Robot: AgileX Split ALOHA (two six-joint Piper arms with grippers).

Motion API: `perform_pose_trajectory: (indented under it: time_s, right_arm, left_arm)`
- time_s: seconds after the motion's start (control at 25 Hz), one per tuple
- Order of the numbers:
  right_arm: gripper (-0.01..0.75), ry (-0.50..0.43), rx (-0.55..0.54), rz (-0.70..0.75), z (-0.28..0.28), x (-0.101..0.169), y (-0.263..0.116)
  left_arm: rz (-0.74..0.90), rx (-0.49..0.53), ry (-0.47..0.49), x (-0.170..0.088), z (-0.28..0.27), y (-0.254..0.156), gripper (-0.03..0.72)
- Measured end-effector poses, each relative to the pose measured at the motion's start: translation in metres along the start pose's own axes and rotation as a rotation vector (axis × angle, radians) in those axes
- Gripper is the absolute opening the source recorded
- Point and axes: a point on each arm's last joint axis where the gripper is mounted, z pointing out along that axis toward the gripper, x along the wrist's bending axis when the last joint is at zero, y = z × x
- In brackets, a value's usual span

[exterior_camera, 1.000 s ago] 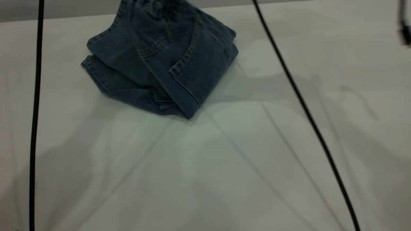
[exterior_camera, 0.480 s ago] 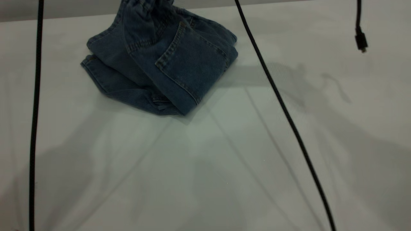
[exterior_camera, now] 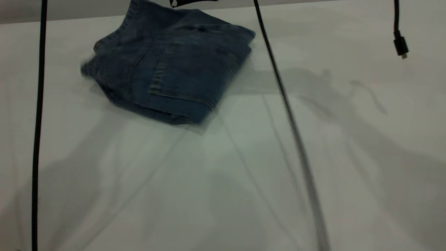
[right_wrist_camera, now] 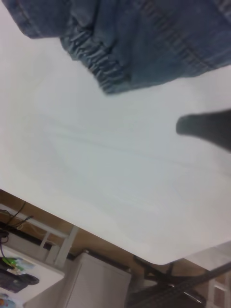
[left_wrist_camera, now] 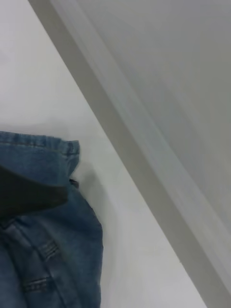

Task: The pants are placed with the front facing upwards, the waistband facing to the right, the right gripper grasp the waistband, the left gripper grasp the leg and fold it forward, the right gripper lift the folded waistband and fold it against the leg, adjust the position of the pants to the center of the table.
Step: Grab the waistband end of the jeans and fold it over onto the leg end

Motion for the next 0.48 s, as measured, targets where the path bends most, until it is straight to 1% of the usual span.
perform_pose_trajectory:
  time_s: [0.08,0.32,0.48]
  right_arm:
    - [0.581,-0.006,-0.003,0.003,-0.002,-0.002,0.001]
    - [0.582,-0.06,-0.004,-0.008,-0.028,-0.017,0.011]
    - [0.583,-0.127,-0.006,0.031,-0.064,-0.038,0.02]
  left_arm:
    - [0.0,0.0,0.0,0.0,0.0,0.0,0.51]
    - [0.0,0.0,-0.004,0.0,0.0,0.0,0.51]
    - [-0.021,0.018,-0.071,-0.008,0.007,-0.004,0.51]
